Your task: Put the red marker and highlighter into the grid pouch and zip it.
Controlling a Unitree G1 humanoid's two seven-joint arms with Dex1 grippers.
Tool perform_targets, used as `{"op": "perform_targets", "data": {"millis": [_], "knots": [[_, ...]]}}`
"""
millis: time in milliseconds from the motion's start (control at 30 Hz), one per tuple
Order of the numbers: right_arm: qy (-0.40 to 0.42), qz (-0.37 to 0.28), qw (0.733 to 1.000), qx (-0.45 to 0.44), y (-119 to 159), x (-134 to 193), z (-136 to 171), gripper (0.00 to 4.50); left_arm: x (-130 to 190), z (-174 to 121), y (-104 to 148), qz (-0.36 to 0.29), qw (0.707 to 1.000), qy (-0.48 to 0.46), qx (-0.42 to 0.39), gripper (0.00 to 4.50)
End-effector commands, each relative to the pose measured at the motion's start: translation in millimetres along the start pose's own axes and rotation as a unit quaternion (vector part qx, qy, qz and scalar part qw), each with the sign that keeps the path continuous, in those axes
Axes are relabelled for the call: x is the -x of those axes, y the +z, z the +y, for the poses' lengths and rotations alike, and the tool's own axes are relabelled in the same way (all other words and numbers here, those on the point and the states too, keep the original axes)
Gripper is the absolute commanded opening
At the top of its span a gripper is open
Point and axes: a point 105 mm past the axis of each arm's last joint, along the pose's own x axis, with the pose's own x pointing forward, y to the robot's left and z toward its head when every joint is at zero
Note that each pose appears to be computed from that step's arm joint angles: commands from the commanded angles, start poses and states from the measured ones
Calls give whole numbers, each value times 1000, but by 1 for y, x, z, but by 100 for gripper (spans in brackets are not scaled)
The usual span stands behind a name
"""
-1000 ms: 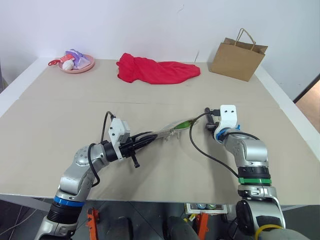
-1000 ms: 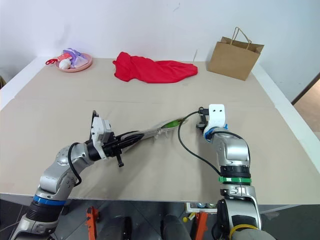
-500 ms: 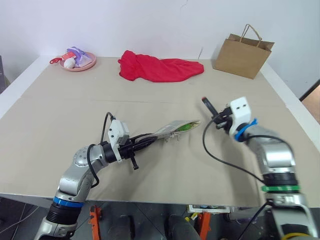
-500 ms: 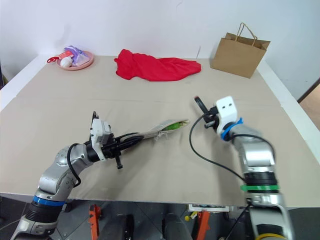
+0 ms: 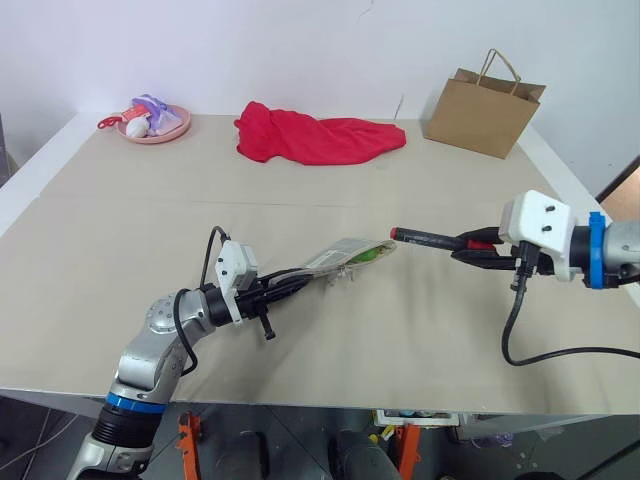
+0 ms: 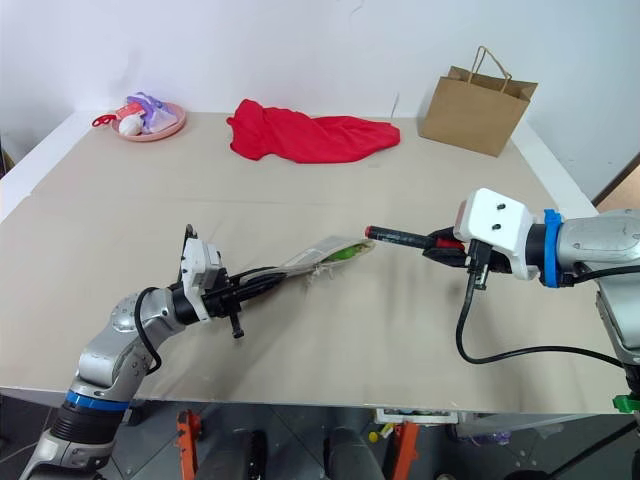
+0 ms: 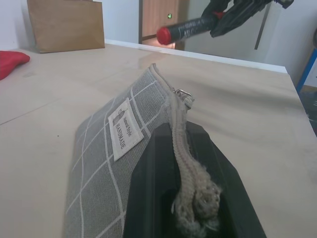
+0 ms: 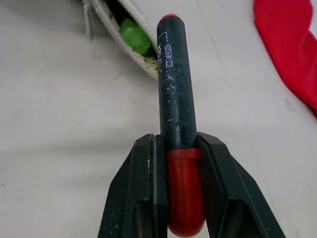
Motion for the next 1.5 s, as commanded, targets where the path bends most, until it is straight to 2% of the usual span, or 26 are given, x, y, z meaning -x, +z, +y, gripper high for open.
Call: {"op": "perform_targets", "data": {"millis": [33,333,700,1033,1267,1500], "knots": [[3,2,1000,28,5,-3,4,56,-2,-2,9,-9,1000,-9,-16,0],[28,7,998,53,6,-12,12,56,-4,-1,11,-8,1000,-13,-20,0],[37,1,997,73,11,-26,6,56,-7,1,15,-8,1000,-15,-21,0],[36,5,997,72,9,-12,-3,56,-7,1,18,-7,1000,-12,-22,0],[26,-19,997,67,19,-6,-12,56,-6,1,18,-6,1000,-12,-23,0],[32,-24,996,74,23,-14,-12,56,-6,0,18,-6,1000,-12,-24,0]]}}
